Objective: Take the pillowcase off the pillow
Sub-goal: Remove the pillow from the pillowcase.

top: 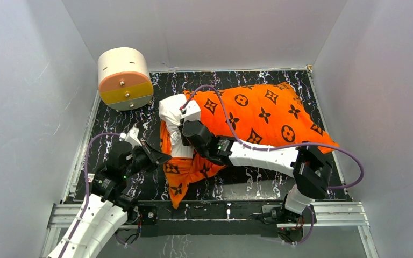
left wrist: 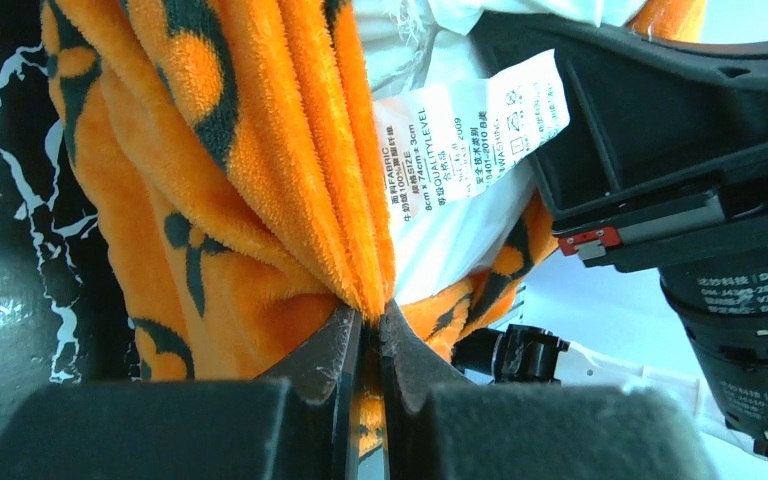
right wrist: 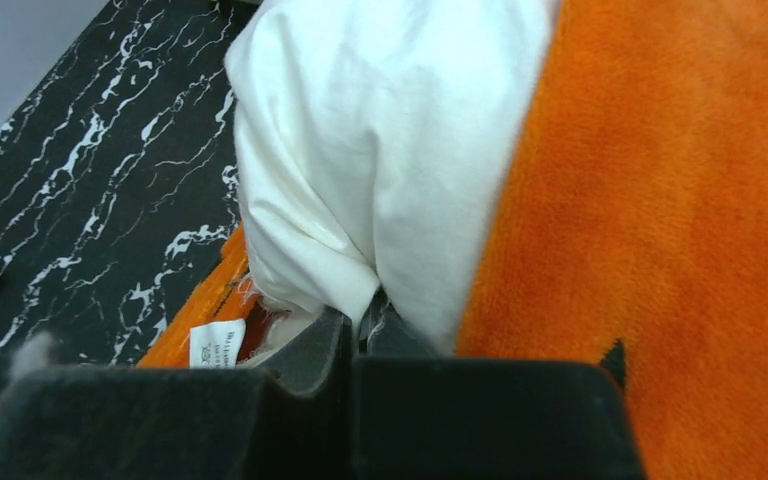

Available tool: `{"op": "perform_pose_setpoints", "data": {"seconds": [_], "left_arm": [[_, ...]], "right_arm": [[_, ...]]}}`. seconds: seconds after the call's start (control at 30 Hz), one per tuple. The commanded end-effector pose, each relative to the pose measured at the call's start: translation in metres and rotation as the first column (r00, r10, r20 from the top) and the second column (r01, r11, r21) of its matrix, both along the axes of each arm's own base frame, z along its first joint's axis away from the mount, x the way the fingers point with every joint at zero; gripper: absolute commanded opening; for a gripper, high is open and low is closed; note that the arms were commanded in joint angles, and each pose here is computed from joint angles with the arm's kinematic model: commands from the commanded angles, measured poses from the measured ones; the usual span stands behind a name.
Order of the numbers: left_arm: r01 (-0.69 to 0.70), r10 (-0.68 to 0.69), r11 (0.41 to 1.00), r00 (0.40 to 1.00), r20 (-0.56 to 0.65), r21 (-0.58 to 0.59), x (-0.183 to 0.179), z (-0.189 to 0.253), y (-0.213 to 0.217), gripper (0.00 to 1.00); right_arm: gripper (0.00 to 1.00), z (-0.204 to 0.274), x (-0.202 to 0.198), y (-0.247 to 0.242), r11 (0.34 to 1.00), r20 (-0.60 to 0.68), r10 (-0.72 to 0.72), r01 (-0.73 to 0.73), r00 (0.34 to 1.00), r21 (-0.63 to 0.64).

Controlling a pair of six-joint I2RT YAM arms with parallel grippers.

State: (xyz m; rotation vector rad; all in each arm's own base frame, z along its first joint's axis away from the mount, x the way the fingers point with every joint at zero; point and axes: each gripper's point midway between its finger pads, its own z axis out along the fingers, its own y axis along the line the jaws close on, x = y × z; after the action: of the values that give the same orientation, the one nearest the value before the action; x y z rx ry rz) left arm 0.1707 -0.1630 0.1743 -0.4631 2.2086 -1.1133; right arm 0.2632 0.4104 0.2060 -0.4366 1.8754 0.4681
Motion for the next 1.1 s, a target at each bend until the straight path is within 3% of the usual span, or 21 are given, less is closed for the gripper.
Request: {"op": "perform_pose_setpoints", "data": {"seconds": [0.0,0.2,0.37,0.63,0.8,1.07], "left_arm": [[0.162,-0.162,0.987,0.971,-0.177,-0.013,-0.061,-0.029,-0.003,0.0],[0.126,-0.128,0.992,0.962,-0.243,-0.025,-0.079,-0.047,0.005,0.0],[0.12,-0.115,0.993,0.947,-0.299,-0.003,-0.083,-0.063,0.008,0.0],[0.059,-0.053,0.998,0.933,-0.357,0.006,-0.069,-0.095,0.006,0.0],[-0.007,0.017,0.999,0.941,-0.339,0.032,-0.053,-0.094,0.01,0.0],[-0.058,0.079,0.996,0.907,-0.414,0.061,-0.048,-0.153,0.008,0.0]], "right_arm": [[0.0,0.044,0.063,-0.047,0.936,0.029,-0.315,0.305,0.949,0.174],[0.0,0.071,0.094,-0.048,0.92,-0.039,-0.279,0.278,0.96,0.276],[0.0,0.122,0.111,-0.038,0.931,0.016,-0.23,0.215,0.973,0.294],[0.0,0.197,0.092,-0.035,0.91,0.077,-0.133,0.091,0.988,0.405],[0.0,0.229,0.093,-0.057,0.928,0.129,-0.19,0.134,0.973,0.349],[0.0,0.238,0.073,-0.053,0.933,0.1,-0.093,0.052,0.991,0.357]]}}
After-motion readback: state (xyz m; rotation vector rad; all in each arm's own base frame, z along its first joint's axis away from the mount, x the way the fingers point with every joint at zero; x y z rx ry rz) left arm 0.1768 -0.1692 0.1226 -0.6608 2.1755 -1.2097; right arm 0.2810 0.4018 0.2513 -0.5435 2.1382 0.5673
